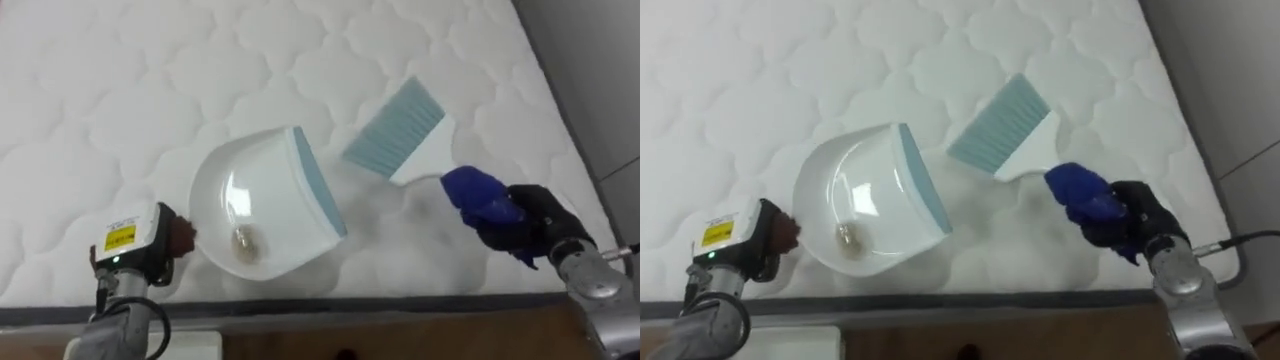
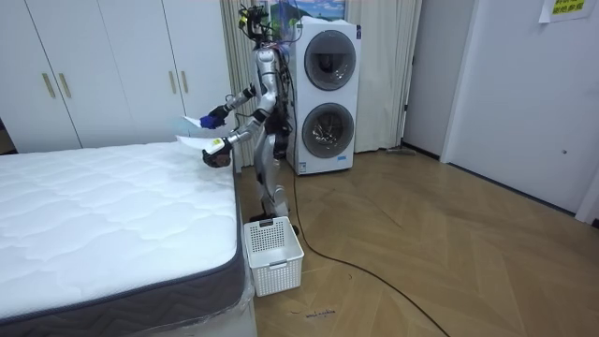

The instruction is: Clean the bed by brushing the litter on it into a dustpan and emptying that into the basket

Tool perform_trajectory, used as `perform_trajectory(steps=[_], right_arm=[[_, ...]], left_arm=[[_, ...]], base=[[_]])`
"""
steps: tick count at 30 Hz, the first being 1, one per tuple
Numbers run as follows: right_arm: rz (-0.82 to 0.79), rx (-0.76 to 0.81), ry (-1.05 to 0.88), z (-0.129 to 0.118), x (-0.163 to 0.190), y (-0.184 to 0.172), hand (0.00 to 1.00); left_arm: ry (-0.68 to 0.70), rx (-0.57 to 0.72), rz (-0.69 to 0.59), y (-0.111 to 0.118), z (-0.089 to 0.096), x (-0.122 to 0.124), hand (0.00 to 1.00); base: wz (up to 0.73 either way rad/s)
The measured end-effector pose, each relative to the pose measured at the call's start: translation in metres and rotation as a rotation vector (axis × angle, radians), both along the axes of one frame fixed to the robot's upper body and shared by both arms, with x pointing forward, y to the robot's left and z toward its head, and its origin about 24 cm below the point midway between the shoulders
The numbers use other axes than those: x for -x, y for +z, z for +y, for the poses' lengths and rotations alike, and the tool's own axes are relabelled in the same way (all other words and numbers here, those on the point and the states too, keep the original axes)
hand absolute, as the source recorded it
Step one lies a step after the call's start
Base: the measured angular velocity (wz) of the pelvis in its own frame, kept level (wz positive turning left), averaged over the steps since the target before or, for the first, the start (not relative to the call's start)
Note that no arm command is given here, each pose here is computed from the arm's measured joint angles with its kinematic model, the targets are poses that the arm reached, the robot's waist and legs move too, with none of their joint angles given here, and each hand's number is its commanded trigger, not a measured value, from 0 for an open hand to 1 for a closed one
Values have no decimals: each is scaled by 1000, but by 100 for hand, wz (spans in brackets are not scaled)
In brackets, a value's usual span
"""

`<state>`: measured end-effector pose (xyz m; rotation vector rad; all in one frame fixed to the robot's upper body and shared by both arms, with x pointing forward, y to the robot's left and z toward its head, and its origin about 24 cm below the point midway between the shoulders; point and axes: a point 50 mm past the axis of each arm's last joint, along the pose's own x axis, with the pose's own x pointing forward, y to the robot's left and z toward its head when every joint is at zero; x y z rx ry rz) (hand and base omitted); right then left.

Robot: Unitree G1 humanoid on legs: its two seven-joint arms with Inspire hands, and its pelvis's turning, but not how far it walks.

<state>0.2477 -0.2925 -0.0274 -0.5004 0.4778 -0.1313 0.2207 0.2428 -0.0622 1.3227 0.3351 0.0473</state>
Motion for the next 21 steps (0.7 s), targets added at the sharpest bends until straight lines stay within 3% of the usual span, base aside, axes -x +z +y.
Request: perform_trajectory(steps=[8, 15, 21], right_arm=[[-139, -224, -216, 8, 9, -1, 0], [-239, -219, -286, 10, 9, 13, 0], [-297, -241, -263, 16, 12, 24, 0]], left_arm=[[110, 75, -4, 3, 14, 13, 100], [139, 118, 2, 4, 16, 28, 100], [119, 161, -43, 12, 5, 21, 100]], base=[[0], [3], [-1]])
